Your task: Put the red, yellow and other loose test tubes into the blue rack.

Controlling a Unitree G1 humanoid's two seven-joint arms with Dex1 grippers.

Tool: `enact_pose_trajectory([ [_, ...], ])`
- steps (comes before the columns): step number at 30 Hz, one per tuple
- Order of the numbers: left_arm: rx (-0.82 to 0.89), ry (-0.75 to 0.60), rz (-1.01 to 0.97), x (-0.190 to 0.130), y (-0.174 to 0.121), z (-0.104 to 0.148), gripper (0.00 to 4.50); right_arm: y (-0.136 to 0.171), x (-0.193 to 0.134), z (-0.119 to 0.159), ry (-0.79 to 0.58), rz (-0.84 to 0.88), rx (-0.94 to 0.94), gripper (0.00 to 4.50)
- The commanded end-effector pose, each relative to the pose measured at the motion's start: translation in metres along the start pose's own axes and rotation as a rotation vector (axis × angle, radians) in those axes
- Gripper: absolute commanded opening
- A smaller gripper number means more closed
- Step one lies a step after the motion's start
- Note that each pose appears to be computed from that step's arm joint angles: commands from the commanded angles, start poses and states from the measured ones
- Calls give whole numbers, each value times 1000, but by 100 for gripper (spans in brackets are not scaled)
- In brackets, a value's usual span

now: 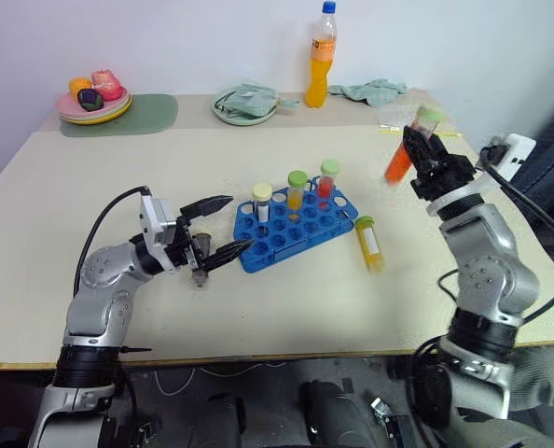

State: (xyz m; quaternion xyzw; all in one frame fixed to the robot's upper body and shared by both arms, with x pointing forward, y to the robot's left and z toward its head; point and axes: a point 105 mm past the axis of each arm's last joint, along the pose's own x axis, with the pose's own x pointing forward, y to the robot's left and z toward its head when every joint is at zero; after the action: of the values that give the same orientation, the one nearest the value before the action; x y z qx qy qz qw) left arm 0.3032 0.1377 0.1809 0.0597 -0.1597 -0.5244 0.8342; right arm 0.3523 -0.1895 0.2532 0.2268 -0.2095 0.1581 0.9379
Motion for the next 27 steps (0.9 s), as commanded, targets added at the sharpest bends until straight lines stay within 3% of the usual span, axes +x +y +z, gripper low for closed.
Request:
enact_pose_trajectory([
  [1, 41, -13, -22, 2, 6, 6, 450, 15, -1, -6, -68, 23, -53, 82],
  [7, 45, -6, -25, 1, 10, 5, 450, 22, -9, -61, -2, 82, -143, 82],
  [13, 49, 4, -16, -6, 8, 7, 450, 19, -8, -83, 9, 111, -194, 82],
  [20, 56, 14, 0, -10, 5, 8, 450, 8, -7, -100, 17, 77, -167, 82],
  [27, 62, 22, 3, -12, 2, 10, 450, -2, -1, -99, -6, 40, -197, 82],
])
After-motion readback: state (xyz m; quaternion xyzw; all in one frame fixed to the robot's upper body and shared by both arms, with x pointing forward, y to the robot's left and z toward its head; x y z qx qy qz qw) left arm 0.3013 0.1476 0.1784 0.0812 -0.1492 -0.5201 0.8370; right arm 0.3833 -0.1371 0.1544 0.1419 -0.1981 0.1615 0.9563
